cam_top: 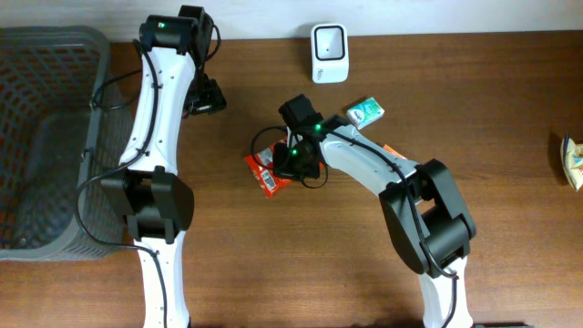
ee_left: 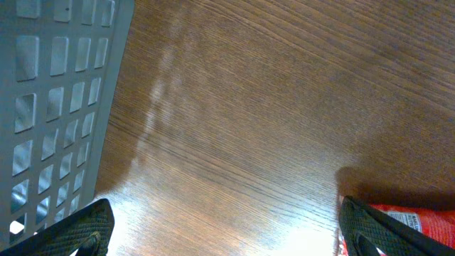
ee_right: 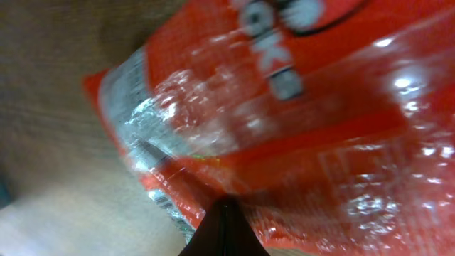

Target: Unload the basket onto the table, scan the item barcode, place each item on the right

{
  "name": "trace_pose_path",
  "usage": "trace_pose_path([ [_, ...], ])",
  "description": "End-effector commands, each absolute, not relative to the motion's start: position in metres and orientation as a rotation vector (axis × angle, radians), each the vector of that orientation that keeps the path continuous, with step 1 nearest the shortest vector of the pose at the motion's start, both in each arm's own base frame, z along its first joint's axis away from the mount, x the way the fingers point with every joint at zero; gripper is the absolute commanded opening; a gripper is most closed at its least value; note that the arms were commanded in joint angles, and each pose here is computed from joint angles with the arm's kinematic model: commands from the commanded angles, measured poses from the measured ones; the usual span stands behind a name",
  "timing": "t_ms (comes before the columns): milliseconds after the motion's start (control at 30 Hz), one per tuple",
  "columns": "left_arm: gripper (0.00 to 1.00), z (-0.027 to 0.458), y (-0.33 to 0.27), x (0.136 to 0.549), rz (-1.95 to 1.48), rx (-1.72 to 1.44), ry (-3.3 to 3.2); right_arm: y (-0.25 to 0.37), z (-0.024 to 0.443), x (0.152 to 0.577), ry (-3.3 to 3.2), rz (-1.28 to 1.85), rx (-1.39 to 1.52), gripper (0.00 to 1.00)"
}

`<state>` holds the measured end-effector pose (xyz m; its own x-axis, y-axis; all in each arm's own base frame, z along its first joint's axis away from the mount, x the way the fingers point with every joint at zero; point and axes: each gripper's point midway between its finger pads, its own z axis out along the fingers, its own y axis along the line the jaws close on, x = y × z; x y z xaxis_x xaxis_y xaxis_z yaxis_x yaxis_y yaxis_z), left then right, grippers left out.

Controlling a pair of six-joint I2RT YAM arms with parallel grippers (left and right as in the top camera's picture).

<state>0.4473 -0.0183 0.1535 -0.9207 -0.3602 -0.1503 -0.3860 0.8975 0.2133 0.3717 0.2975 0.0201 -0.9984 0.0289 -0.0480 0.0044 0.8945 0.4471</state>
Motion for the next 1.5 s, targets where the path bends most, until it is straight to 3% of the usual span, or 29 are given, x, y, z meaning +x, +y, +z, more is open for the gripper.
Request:
trace_pose_path([
  [0, 0.99, 0.155, -0.016, 0.446, 0.387, -0.573, 2.952, 0.239, -0.003, 0.385, 2.997, 0.374, 0.180, 0.04],
  [233, 0.99, 0.148, -0.029, 0.443, 0.283, -0.578, 3.001, 0.137, 0.017, 0.402, 3.057, 0.198, 0.394, 0.04],
  [300, 0.99, 0.140, -0.036, 0.445, 0.232, -0.577, 3.016, 0.153, 0.049, 0.403, 3.065, 0.416, 0.178, 0.04],
  [367, 0.99, 0.133, -0.043, 0.446, 0.201, -0.569, 3.026, 0.173, 0.069, 0.407, 3.037, 0.590, 0.150, 0.04],
  [500, 0.99, 0.118, -0.057, 0.442, 0.214, -0.521, 3.055, 0.221, 0.076, 0.422, 2.923, 0.775, 0.015, 0.04],
  [633, 0.99, 0.113, -0.070, 0.439, 0.220, -0.470, 3.069, 0.231, 0.033, 0.416, 3.002, 0.717, 0.115, 0.04],
  [733, 0.99, 0.110, -0.077, 0.436, 0.229, -0.312, 3.107, 0.204, 0.006, 0.413, 3.069, 0.523, 0.182, 0.04],
  [800, 0.99, 0.105, -0.082, 0.432, 0.187, -0.313, 3.131, 0.175, 0.009, 0.411, 3.099, 0.364, 0.216, 0.04],
  [900, 0.99, 0.098, -0.112, 0.439, -0.084, -0.114, 3.151, 0.147, 0.060, 0.416, 3.094, 0.296, 0.124, 0.04],
  [967, 0.99, 0.097, -0.122, 0.440, -0.173, -0.031, 3.151, 0.135, 0.090, 0.421, 3.076, 0.299, 0.126, 0.13],
  [1000, 0.99, 0.094, -0.132, 0.438, -0.256, 0.043, 3.156, 0.121, 0.117, 0.427, 3.060, 0.299, 0.149, 0.42],
  [1033, 0.99, 0.093, -0.142, 0.435, -0.346, 0.123, 3.157, 0.109, 0.132, 0.430, 3.047, 0.300, 0.190, 0.84],
  [1067, 0.99, 0.089, -0.149, 0.432, -0.411, 0.164, 3.160, 0.096, 0.144, 0.433, 3.031, 0.300, 0.236, 0.99],
  [1167, 0.99, 0.072, -0.154, 0.426, -0.469, 0.168, 3.180, 0.053, 0.150, 0.440, 3.003, 0.293, 0.381, 0.98],
  [1267, 0.99, 0.060, -0.182, 0.414, -0.784, 0.344, 3.130, -0.001, 0.148, 0.442, 2.977, 0.232, 0.547, 0.98],
  [1467, 0.99, 0.045, -0.235, 0.408, -1.242, 0.397, 2.936, -0.035, 0.147, 0.428, 2.994, 0.233, 0.686, 0.98],
])
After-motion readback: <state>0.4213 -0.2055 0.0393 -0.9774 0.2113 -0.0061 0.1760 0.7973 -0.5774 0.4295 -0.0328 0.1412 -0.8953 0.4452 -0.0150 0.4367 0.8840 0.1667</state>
